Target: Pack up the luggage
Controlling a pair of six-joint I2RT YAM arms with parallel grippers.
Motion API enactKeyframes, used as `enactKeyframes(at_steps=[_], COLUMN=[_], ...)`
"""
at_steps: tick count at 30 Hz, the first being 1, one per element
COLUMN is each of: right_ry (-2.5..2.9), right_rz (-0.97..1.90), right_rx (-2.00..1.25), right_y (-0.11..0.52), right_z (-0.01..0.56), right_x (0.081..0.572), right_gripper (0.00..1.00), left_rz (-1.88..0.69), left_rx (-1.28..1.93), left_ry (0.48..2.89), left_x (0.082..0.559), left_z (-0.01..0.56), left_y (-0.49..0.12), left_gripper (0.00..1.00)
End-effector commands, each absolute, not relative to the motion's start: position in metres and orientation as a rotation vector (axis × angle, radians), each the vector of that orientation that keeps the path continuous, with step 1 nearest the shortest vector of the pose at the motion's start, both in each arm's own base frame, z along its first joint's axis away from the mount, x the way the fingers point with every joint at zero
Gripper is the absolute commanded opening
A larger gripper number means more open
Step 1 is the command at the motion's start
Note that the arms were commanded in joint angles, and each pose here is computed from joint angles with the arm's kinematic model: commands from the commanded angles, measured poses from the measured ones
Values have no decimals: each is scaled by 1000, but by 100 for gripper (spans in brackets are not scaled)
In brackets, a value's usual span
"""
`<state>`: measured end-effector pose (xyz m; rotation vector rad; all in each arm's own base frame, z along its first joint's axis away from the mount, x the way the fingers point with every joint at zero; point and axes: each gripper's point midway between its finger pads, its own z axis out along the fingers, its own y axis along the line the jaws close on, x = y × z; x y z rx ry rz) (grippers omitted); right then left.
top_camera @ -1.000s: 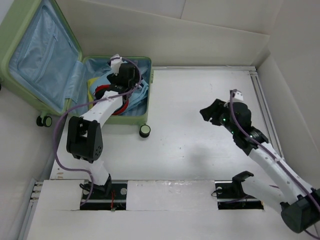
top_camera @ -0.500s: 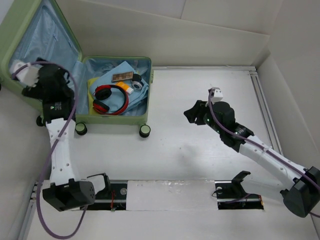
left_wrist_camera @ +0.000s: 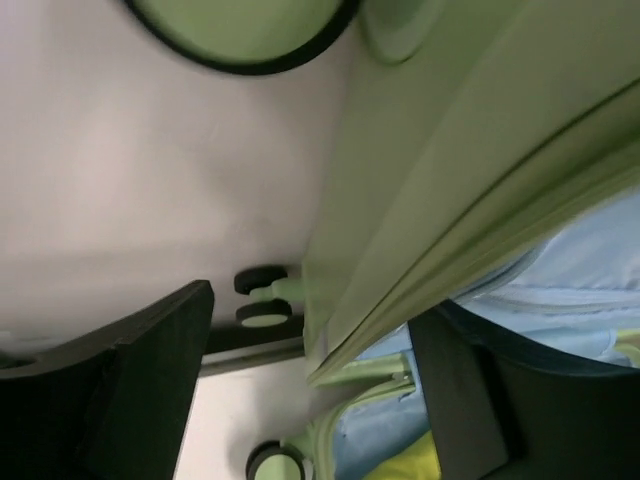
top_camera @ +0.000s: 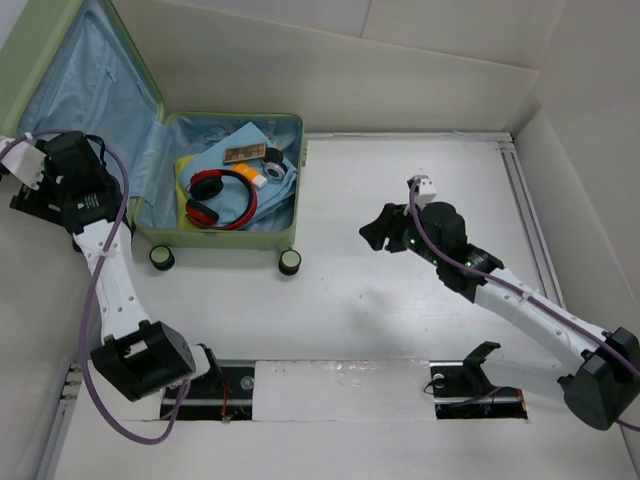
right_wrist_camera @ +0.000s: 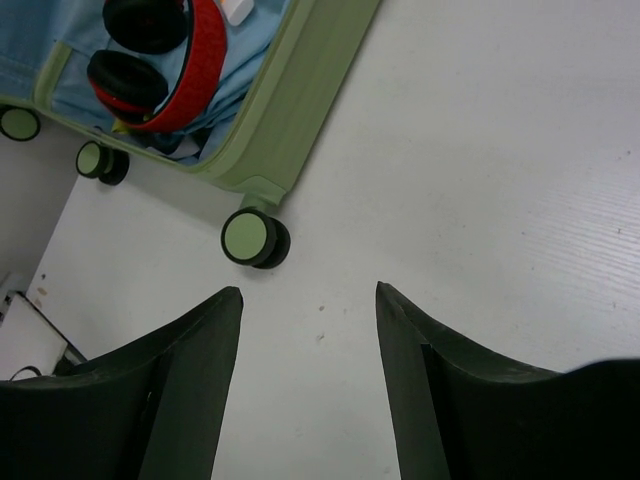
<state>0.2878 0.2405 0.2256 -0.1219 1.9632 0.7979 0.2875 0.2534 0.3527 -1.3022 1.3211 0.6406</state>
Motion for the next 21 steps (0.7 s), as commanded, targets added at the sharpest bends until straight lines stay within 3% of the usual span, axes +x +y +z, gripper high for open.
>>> enactKeyframes(at_steps=[1, 8, 10, 11, 12, 15, 18, 19, 21], right_ry=[1895, 1933, 1943, 1943, 1943, 1941, 1941, 1930, 1929], right_rz=[844, 853, 850, 856, 856, 856, 836, 826, 817], right_rx=[-168, -197, -198, -207, -207, -224, -209, -197, -189], right_y=[252, 263, 263, 266, 267, 270, 266, 263, 262], right_z=[244, 232, 228, 228, 229, 229, 230, 233, 233], right_x=[291, 290, 291, 289, 290, 288, 289, 290, 292], right_gripper=[62, 62, 62, 62, 62, 62, 62, 62, 62], left_rz=[691, 705, 715, 702, 677, 563, 371, 332, 89], left_rx=[-1272, -1248, -1243, -1236, -1242, -1198, -1072, -1055, -945], left_ry=[1237, 1231, 1244, 1240, 1231, 1216, 1210, 1261, 1251], left_x=[287, 311, 317, 318, 320, 324, 327, 329, 325], left_z=[393, 413, 411, 415, 415, 422, 429, 404, 416], left_y=[263, 276, 279, 278, 277, 252, 193, 176, 116], left_gripper=[71, 56, 37, 16, 2, 0, 0, 0, 0])
